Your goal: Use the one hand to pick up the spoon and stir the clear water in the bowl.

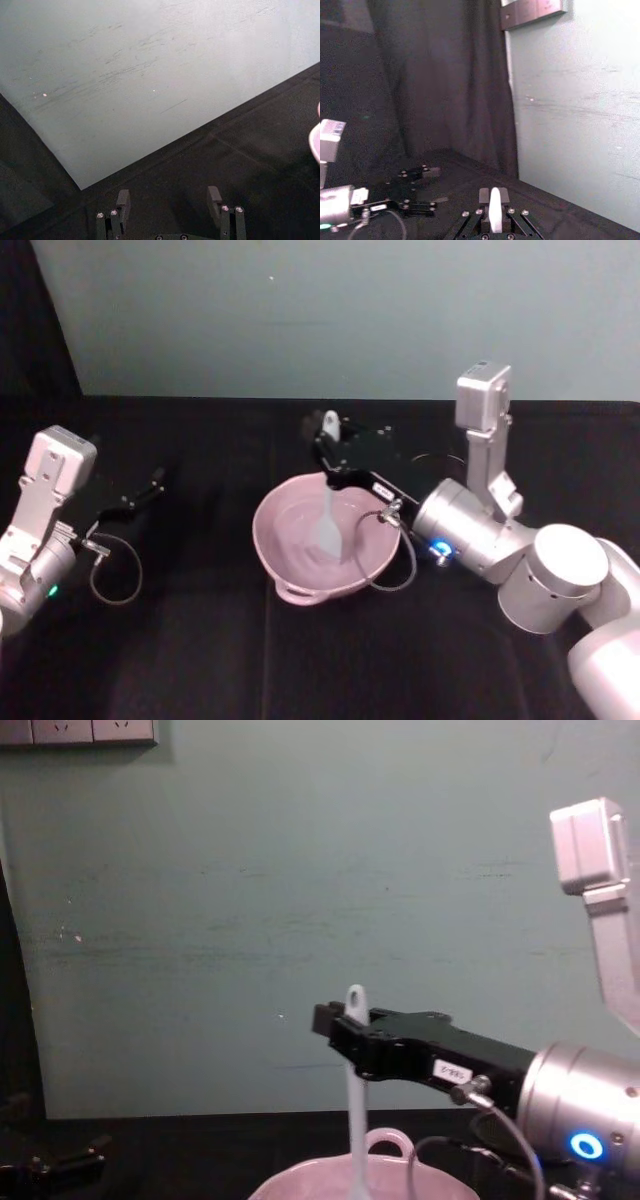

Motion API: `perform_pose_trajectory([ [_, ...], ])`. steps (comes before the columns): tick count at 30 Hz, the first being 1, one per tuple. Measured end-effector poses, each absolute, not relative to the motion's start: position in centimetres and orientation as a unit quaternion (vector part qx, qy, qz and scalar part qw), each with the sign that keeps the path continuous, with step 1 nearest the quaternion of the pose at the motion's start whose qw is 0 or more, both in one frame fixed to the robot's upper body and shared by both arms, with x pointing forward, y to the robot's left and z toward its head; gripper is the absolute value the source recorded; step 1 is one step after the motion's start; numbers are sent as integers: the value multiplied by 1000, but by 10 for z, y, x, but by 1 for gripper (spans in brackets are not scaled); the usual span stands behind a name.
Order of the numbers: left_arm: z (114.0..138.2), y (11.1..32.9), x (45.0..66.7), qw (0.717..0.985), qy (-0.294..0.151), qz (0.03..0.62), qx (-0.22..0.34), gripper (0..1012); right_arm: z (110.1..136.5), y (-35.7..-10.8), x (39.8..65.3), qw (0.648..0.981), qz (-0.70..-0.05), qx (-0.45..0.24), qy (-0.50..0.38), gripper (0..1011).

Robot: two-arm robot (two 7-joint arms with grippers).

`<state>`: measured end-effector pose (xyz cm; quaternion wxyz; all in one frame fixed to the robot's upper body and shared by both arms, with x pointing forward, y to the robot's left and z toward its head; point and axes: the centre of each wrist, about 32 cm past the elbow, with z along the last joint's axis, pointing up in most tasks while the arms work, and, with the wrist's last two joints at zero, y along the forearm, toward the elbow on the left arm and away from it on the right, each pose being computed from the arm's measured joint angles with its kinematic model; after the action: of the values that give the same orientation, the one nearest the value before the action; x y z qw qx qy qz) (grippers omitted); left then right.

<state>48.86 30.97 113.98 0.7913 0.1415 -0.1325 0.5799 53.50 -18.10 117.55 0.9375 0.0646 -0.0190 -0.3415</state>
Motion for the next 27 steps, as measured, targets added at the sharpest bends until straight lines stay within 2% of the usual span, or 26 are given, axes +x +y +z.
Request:
perform_pose_trajectory([
  [7, 1140, 310, 489, 791, -132, 580, 141, 1011, 1177, -162, 540, 944, -322, 67, -18, 111],
  [15, 1140, 310, 489, 791, -132, 580, 141, 1011, 1183, -152, 553, 944, -323, 70, -21, 111],
  [27, 1140, 310, 489, 791, -132, 580, 141, 1011, 1186, -162, 576, 933, -354, 62, -20, 111],
])
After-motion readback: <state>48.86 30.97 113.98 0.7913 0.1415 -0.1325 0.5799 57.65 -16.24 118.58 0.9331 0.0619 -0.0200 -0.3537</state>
